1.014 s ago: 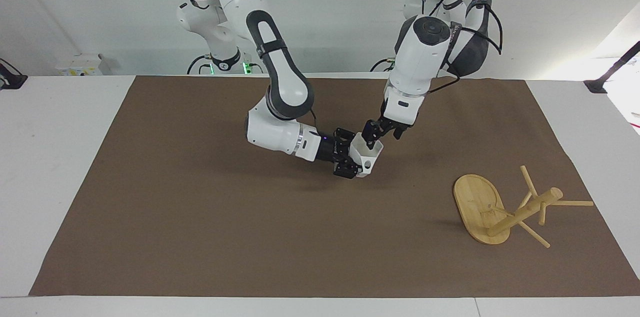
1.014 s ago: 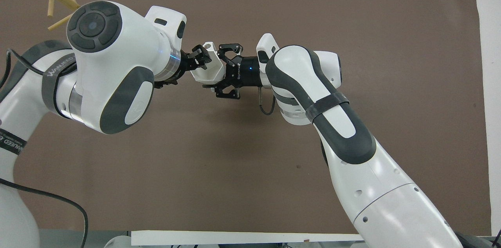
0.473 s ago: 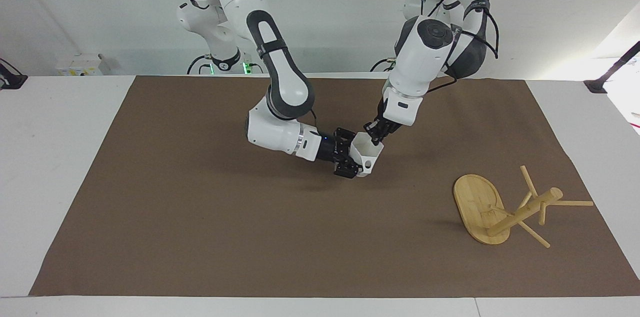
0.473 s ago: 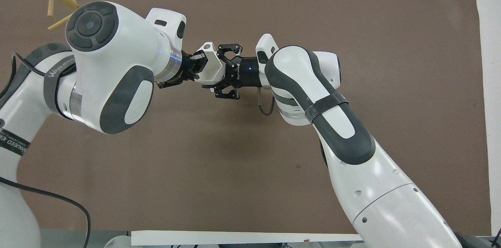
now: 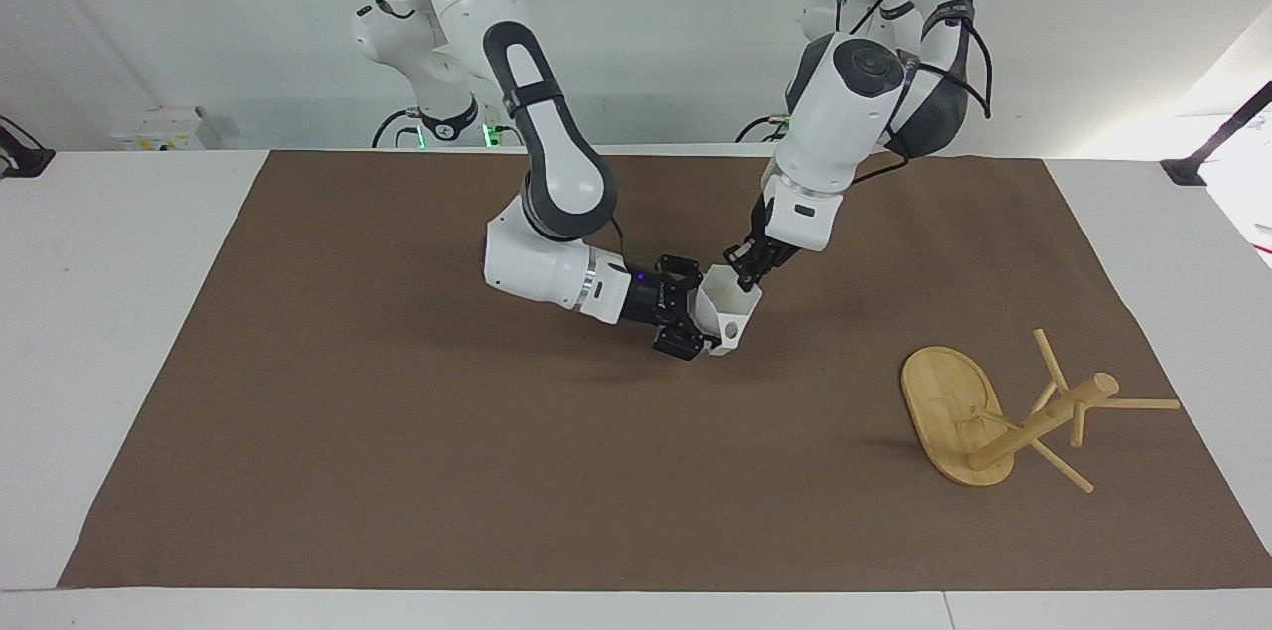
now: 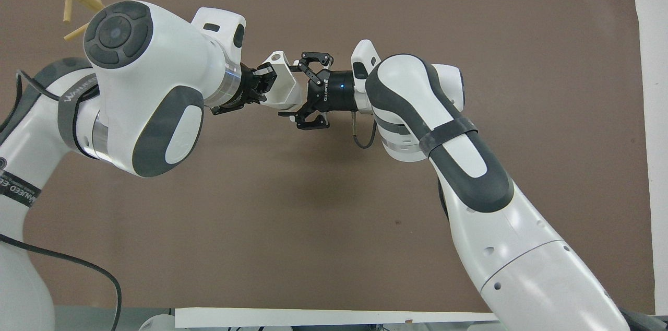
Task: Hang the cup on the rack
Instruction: 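Open the right gripper and withdraw it while the left gripper pulls away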
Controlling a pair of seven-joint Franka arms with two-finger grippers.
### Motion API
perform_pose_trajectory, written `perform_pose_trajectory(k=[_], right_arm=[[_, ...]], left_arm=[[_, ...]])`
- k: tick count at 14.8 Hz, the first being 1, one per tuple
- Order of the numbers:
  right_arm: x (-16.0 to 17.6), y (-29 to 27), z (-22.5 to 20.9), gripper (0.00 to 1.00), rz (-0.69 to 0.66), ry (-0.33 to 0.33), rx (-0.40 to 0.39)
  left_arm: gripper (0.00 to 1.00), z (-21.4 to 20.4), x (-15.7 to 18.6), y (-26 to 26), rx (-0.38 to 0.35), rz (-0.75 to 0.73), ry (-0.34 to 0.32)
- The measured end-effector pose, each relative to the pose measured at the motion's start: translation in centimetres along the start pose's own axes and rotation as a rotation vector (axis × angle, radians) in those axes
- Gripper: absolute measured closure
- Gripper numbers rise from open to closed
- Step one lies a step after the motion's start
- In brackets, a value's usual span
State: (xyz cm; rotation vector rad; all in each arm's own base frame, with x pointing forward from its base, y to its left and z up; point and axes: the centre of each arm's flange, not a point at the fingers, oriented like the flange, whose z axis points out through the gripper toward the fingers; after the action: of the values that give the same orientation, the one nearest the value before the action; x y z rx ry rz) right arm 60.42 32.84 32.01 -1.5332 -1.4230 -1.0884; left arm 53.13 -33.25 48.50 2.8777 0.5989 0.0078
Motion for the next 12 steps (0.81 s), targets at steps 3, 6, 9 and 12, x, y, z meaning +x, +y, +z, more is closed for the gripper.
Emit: perform_pose_trajectory(k=[3,6,9,12], right_arm=[[-2.5,3.9,-7.3,0.00,0.014,0.019,-0.009],[-5.9,6.9,-16.5,0.00,0.025,0.005,-0.019],[-8.4,8.2,-23.5,0.00,0.021,-0.089,-0.043],[-8.0,8.6,-28.5,0.00,0.039,-0.289,-0.006]], left_arm=[[0.96,0.0,0.3,-0.3,0.005,-0.009,-0.002],[0.96,-0.5,1.8,-1.2,-0.009,-0.036,0.016],[0.96,-1.5,4.6,-3.2,-0.109,-0.089,0.118],[0.96,-0.1,5.5,-7.1,-0.251,-0.138,0.278]])
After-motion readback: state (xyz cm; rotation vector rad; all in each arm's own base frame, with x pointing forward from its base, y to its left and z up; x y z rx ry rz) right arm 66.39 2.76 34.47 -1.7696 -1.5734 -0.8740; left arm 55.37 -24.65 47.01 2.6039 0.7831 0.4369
